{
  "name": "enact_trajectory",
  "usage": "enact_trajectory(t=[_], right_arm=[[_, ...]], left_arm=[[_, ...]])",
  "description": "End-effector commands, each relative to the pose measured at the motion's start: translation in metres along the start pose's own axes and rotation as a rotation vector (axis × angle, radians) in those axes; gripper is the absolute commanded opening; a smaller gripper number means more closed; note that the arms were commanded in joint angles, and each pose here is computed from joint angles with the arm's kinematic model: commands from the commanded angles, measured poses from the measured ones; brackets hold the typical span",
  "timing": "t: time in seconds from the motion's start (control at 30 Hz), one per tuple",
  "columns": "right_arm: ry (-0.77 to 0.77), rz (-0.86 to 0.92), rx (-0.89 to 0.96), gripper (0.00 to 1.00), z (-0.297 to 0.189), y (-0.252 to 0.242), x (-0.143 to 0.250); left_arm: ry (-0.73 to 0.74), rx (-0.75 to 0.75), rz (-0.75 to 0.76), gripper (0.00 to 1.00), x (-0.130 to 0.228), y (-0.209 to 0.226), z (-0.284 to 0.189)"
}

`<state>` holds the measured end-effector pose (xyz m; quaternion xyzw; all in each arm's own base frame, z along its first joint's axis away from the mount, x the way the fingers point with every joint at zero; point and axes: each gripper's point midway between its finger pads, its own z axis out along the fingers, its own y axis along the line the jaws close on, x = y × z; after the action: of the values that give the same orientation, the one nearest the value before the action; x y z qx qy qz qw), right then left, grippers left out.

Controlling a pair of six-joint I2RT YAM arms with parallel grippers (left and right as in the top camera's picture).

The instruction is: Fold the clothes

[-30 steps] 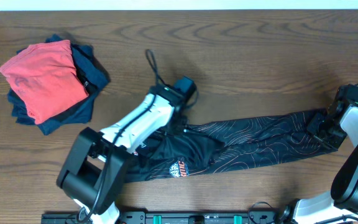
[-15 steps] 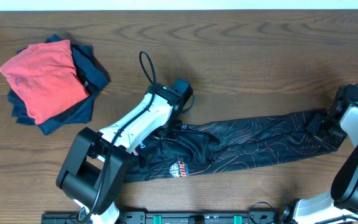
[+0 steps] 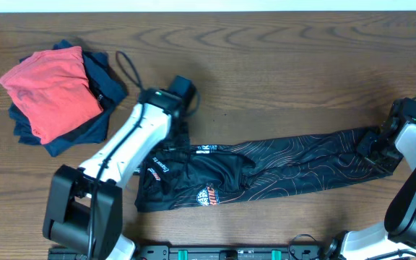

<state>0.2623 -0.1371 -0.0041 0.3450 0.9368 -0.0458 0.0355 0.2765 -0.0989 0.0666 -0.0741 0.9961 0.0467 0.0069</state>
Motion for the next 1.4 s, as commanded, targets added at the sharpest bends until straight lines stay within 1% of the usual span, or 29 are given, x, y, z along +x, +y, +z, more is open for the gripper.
enact_trajectory(t=[0.0,0.17,0.23,0.33,0.4,0.5,0.63,0.7,0.77,0.87,0.9,0.93,0.97,1.0,1.2,1.37], right_arm=[[0.071,-0.005,0.012,0.36,0.015,-0.004,0.019],[0.07,-0.005,0.012,0.36,0.015,-0.004,0.019],[0.071,-0.005,0.012,0.36,0.015,-0.004,0.019],[0.072,-0.004,0.012,0.36,0.015,-0.004,0.019],[0.072,-0.004,0.012,0.36,0.015,-0.004,0.019],[0.072,-0.005,0.012,0.36,0.015,-0.004,0.019],[0.073,-0.005,0.012,0.36,0.015,-0.005,0.019],[0.073,-0.005,0.012,0.36,0.015,-0.005,0.019],[0.073,-0.004,0.012,0.36,0.015,-0.005,0.019],[0.072,-0.004,0.012,0.36,0.015,-0.004,0.019],[0.072,-0.005,0.012,0.36,0.015,-0.004,0.019],[0.072,-0.005,0.012,0.36,0.015,-0.004,0.019],[0.072,-0.004,0.012,0.36,0.015,-0.004,0.019],[0.072,-0.004,0.012,0.36,0.015,-0.004,0.019],[0.068,-0.003,0.011,0.36,0.015,-0.004,0.018],[0.027,0.011,-0.017,0.37,0.016,0.002,0.008]], left_arm=[[0.046,-0.054,-0.163,0.64,0.005,0.028,0.01],[0.153,-0.081,-0.241,0.7,0.029,0.049,0.027],[0.183,-0.099,-0.274,0.73,0.039,0.057,0.036],[0.201,-0.106,-0.303,0.76,0.047,0.066,0.05],[0.205,-0.102,-0.305,0.77,0.051,0.068,0.058],[0.201,-0.055,-0.28,0.76,0.052,0.062,0.069],[0.187,-0.008,-0.282,0.73,0.053,0.055,0.081],[0.178,-0.003,-0.282,0.7,0.053,0.054,0.085],[0.173,0.0,-0.279,0.64,0.055,0.054,0.089],[0.174,-0.001,-0.279,0.45,0.058,0.055,0.093],[0.175,-0.002,-0.279,0.31,0.059,0.056,0.094],[0.175,-0.003,-0.279,0.2,0.06,0.056,0.094],[0.171,-0.006,-0.278,0.12,0.059,0.056,0.094],[0.164,-0.01,-0.275,0.06,0.057,0.057,0.095],[0.073,-0.1,-0.302,0.06,0.036,0.08,0.093],[-0.006,-0.067,-0.358,0.06,0.002,0.09,0.083]])
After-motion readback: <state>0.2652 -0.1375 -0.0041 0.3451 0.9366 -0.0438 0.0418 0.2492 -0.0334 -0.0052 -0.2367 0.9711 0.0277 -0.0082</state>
